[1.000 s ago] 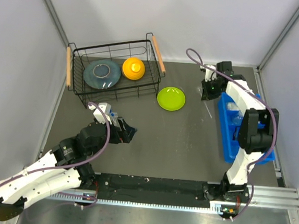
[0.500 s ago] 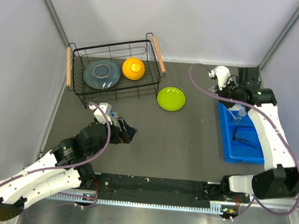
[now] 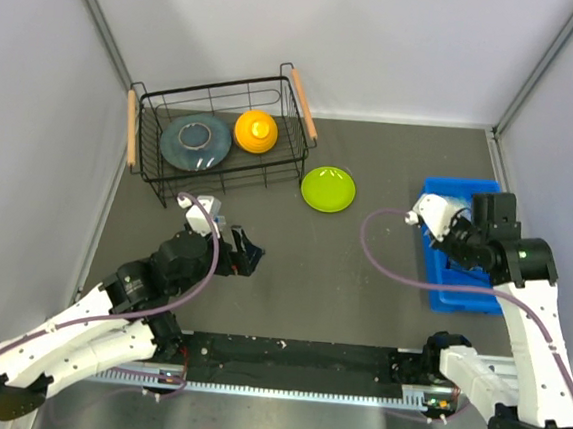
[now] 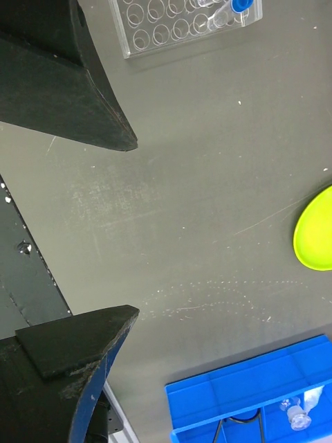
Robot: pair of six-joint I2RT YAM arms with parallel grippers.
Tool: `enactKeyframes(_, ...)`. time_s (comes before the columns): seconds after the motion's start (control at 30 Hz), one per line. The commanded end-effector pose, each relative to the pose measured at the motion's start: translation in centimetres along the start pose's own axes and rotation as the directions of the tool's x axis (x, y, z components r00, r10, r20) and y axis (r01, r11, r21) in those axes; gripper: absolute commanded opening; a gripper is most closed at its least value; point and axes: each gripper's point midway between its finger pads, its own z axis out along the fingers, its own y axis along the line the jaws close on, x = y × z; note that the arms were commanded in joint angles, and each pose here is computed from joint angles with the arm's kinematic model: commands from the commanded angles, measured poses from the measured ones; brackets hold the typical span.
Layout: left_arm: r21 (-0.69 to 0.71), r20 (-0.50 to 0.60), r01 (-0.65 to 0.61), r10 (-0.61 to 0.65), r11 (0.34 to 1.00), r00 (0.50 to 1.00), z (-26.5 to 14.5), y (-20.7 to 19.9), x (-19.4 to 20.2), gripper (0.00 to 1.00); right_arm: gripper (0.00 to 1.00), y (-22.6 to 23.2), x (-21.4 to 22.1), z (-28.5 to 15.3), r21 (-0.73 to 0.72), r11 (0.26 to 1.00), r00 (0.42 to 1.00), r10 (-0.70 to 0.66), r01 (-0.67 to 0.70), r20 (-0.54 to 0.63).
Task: Organize the chemistry lab equipment
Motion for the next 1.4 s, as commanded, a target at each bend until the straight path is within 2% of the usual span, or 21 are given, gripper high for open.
enactKeyframes(0.0,0.022,0.009,-0.019,0.019,1.000,1.000,-0.5,-1.0,-1.3,0.99,0.02,1.6,3.6,-2.0,0.023,0.996,0.992,-0.083,0.085,-0.095)
enactKeyframes(0.33,0.012,-0.013,-0.023,0.023,1.000,1.000,-0.2,-0.6,-0.5,0.99,0.03,4.4,10.3,-2.3,0.000,0.975,0.934,-0.214,0.224,-0.286)
enactKeyframes(0.63,0.019,-0.024,-0.040,0.040,0.999,0.999,0.2,-0.5,0.1,0.99,0.04,5.2,12.7,-1.5,-0.114,0.952,0.878,-0.305,0.283,-0.370)
enactKeyframes(1.1,0.033,-0.009,-0.026,0.026,0.999,1.000,0.2,-0.1,0.6,0.99,0.06,3.0,13.0,2.1,-0.278,0.911,0.829,-0.398,0.305,-0.393)
enactKeyframes(1.37,0.027,-0.010,-0.032,0.032,0.999,0.999,0.3,-0.1,0.6,0.99,0.07,2.7,12.9,4.8,-0.348,0.898,0.829,-0.400,0.269,-0.390)
